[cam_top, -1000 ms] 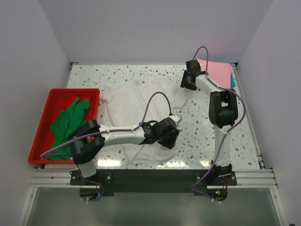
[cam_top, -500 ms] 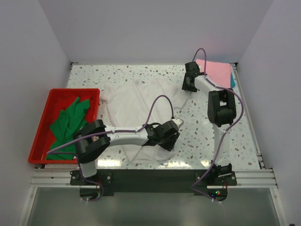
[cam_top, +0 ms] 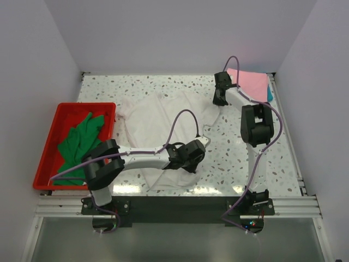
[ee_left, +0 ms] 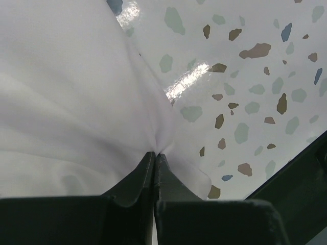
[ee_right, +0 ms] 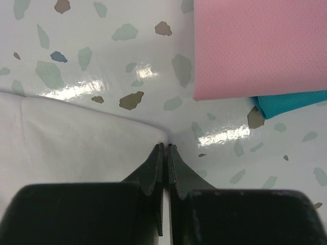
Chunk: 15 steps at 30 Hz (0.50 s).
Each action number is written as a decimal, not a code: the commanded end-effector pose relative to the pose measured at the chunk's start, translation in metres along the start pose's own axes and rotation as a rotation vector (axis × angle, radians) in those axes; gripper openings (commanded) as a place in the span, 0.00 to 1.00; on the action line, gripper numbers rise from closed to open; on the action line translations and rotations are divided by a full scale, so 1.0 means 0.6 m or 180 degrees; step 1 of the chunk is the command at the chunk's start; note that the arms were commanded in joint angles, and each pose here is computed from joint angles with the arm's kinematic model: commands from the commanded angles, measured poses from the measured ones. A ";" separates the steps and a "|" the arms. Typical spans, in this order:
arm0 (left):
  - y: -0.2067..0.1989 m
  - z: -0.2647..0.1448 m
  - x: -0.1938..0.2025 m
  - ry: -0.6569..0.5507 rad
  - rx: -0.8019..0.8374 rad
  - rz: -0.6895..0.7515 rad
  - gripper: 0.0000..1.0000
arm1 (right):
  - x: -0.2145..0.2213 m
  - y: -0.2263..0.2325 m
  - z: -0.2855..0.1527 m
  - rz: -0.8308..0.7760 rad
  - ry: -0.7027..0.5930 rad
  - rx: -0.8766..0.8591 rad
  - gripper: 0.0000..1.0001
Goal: Fold and stack the t-shirts
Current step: Flatten the tshirt out
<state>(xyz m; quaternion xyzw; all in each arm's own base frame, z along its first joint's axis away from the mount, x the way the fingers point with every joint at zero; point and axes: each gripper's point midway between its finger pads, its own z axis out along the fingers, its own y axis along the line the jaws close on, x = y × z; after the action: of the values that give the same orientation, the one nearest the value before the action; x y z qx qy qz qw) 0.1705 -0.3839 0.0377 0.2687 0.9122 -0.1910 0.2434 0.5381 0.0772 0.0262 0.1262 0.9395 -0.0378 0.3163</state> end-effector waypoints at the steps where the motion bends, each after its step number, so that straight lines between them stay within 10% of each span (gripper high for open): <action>1: 0.018 -0.042 -0.033 -0.0241 -0.0065 -0.0139 0.00 | -0.044 -0.009 -0.055 0.0083 -0.0179 -0.0031 0.00; 15: 0.110 -0.140 -0.065 -0.0600 0.0097 -0.0560 0.00 | -0.115 -0.149 -0.255 0.0646 -0.0743 0.0012 0.00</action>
<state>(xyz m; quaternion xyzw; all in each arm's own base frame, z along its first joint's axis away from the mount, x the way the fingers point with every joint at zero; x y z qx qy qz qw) 0.2186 -0.3023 0.1069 0.1475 0.9118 -0.2206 0.3135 0.4886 0.0138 0.1408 0.1922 0.9052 -0.0274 0.3781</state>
